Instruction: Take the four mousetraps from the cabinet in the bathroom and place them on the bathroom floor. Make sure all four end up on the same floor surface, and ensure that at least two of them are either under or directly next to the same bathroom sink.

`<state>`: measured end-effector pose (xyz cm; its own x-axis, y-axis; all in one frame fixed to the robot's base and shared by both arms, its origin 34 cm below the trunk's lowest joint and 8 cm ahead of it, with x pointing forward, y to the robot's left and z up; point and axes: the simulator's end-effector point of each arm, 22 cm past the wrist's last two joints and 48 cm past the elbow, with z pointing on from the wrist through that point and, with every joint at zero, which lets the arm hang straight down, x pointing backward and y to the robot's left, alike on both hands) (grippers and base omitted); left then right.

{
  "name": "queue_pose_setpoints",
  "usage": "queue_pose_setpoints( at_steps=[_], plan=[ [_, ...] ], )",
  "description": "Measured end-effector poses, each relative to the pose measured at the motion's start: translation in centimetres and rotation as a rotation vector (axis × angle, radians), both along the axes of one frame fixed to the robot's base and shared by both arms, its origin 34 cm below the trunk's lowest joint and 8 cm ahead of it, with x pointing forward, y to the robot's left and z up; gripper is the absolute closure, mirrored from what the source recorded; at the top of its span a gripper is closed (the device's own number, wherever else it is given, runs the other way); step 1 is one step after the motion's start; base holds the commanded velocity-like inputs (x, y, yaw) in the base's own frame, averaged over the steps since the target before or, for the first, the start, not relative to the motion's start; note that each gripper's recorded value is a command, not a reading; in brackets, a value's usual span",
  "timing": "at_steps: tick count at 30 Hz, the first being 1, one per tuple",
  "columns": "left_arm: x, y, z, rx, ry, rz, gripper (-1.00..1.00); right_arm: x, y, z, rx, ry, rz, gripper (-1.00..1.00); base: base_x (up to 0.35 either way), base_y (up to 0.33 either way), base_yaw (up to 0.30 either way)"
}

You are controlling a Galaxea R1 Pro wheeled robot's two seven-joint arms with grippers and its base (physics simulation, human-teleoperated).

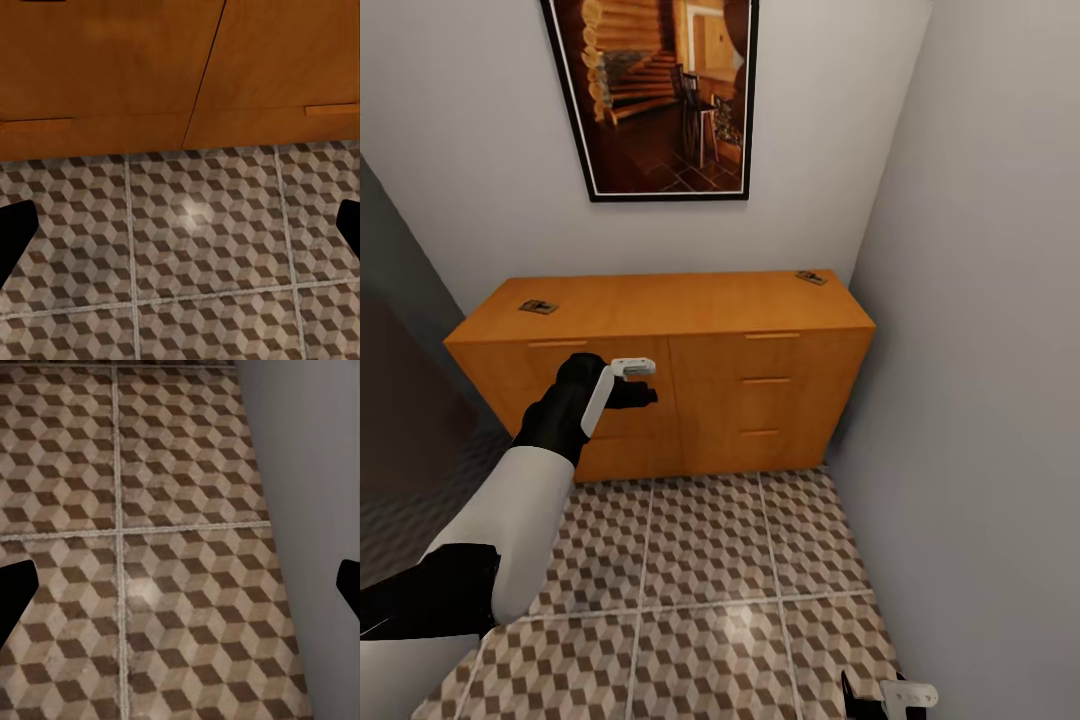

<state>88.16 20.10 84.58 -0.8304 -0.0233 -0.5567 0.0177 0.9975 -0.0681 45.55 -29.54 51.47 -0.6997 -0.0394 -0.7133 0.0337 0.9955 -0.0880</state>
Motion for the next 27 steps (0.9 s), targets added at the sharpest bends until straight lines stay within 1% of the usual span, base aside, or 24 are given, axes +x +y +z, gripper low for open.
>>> queue_pose_setpoints(
  at_steps=[27],
  plan=[
    [0.0,0.0,3.1,0.001,-0.042,-0.002,-1.00,1.4,0.0,1.4,0.000,-0.042,0.000,-1.00,0.000,0.000,0.000]
  ],
)
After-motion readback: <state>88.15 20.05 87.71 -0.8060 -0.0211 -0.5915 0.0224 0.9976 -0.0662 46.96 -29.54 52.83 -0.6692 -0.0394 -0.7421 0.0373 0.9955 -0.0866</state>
